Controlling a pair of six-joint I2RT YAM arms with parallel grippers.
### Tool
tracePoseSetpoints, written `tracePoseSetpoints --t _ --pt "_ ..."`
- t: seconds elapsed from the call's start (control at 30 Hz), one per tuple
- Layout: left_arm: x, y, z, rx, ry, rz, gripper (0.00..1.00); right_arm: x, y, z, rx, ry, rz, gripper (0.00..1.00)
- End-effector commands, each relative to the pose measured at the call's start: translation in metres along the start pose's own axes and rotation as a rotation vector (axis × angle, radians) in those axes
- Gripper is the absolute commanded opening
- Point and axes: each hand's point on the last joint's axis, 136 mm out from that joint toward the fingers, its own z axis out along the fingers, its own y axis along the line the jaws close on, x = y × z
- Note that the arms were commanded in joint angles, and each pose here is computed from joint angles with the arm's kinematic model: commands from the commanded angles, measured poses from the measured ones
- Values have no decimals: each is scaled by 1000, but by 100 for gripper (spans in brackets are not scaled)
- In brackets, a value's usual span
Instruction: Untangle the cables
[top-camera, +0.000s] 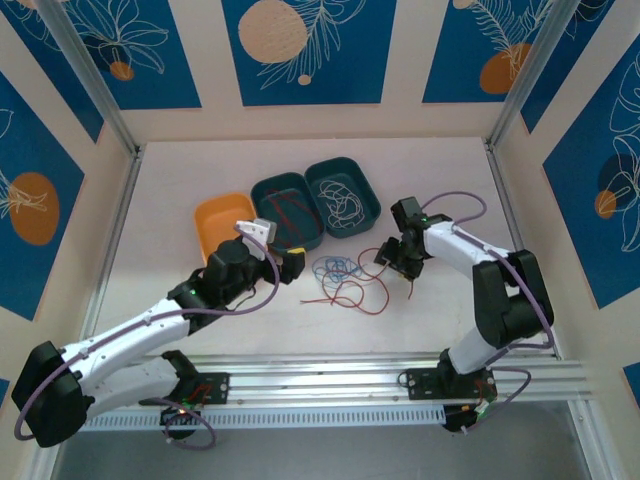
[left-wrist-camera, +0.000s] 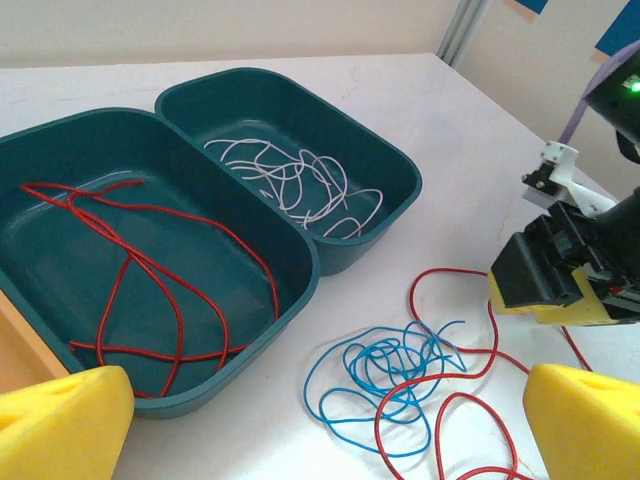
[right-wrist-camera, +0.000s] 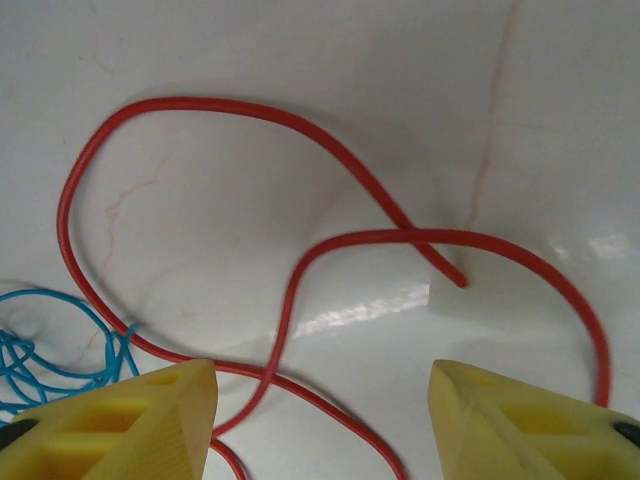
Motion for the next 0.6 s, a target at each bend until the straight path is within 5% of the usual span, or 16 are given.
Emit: tracePoseSetpoints --t 0.0,0.3,0.57 --pt "-19 -9 -2 32 -52 -20 100 -5 5 2 50 -19 1 59" --pt "-17 -2 -8 7 -68 -21 100 1 10 28 98 30 -14 56" --pt "-17 0 -11 -1 -73 -19 100 7 6 41 95 64 3 35"
